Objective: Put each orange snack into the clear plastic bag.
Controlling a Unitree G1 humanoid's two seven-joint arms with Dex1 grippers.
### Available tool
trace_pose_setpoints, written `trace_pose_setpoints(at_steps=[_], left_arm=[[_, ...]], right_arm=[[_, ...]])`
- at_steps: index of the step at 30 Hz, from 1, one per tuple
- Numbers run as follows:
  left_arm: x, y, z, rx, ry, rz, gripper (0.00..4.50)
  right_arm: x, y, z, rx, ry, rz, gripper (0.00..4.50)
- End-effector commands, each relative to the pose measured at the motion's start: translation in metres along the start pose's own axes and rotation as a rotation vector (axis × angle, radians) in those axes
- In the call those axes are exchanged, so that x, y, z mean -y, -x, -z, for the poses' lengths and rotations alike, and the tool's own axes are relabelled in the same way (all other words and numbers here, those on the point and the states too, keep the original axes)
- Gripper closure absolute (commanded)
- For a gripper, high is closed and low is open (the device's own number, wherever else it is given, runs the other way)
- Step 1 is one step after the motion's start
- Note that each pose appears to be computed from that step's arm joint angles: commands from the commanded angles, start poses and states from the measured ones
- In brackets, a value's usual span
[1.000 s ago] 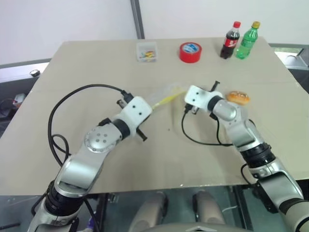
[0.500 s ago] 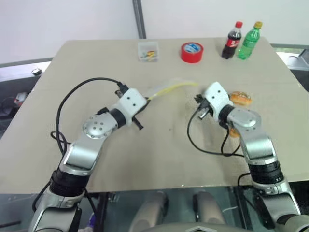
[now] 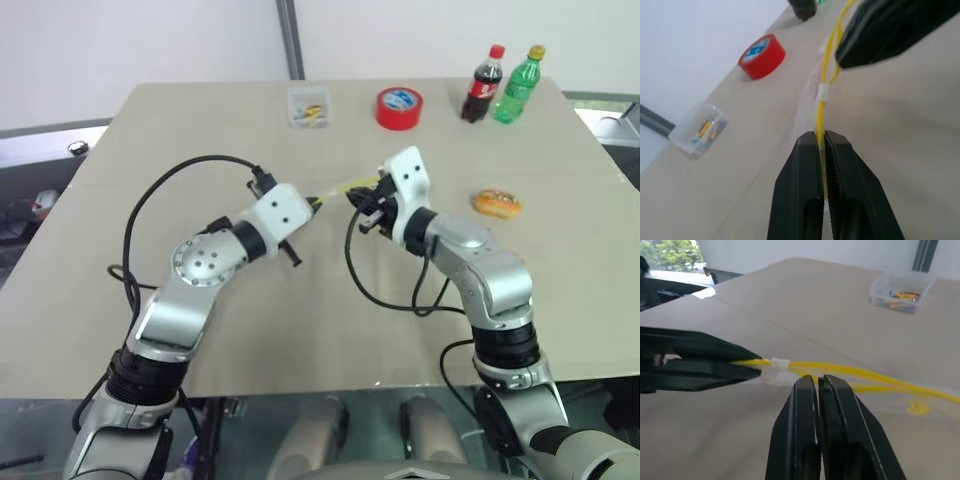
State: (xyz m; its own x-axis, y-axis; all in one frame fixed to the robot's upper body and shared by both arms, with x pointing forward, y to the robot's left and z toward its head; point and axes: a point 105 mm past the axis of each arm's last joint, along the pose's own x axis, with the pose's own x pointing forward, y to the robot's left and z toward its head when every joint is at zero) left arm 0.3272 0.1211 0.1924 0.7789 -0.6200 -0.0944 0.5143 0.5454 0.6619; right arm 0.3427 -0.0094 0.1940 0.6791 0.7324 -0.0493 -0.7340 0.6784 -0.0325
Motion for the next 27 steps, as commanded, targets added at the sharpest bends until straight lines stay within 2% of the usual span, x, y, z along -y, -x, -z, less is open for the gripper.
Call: trace_pose_setpoints(at_steps=[1, 7, 14, 16, 22, 25, 27], left_arm=[[0.002, 0.003, -0.015, 0.043, -0.038, 0.007, 4.5], [0.012, 0.007, -0.014, 0.051, -0.046, 0.05, 4.5], [0.022, 0.016, -0.005, 0.031, -0.019, 0.098, 4.5], [0.023, 0.017, -0.003, 0.022, -0.009, 0.099, 4.5], [0.02, 0.02, 0.006, -0.006, 0.031, 0.071, 4.5], [0.013, 0.02, 0.008, -0.012, 0.074, 0.035, 4.5], [0.011, 0.02, 0.008, -0.014, 0.089, 0.018, 4.5]], right_arm=[[-0.003, -0.002, -0.008, 0.029, -0.007, -0.011, 4.3], [0.009, -0.011, 0.001, 0.023, -0.176, 0.051, 4.3], [0.035, -0.024, 0.017, 0.085, -0.649, 0.176, 4.3], [0.036, -0.024, 0.018, 0.097, -0.706, 0.17, 4.3], [0.026, -0.02, 0.009, 0.132, -0.702, 0.077, 4.3], [0.013, -0.007, 0.021, 0.03, -0.409, 0.012, 4.3], [0.005, 0.009, 0.033, -0.035, -0.281, -0.041, 4.3]])
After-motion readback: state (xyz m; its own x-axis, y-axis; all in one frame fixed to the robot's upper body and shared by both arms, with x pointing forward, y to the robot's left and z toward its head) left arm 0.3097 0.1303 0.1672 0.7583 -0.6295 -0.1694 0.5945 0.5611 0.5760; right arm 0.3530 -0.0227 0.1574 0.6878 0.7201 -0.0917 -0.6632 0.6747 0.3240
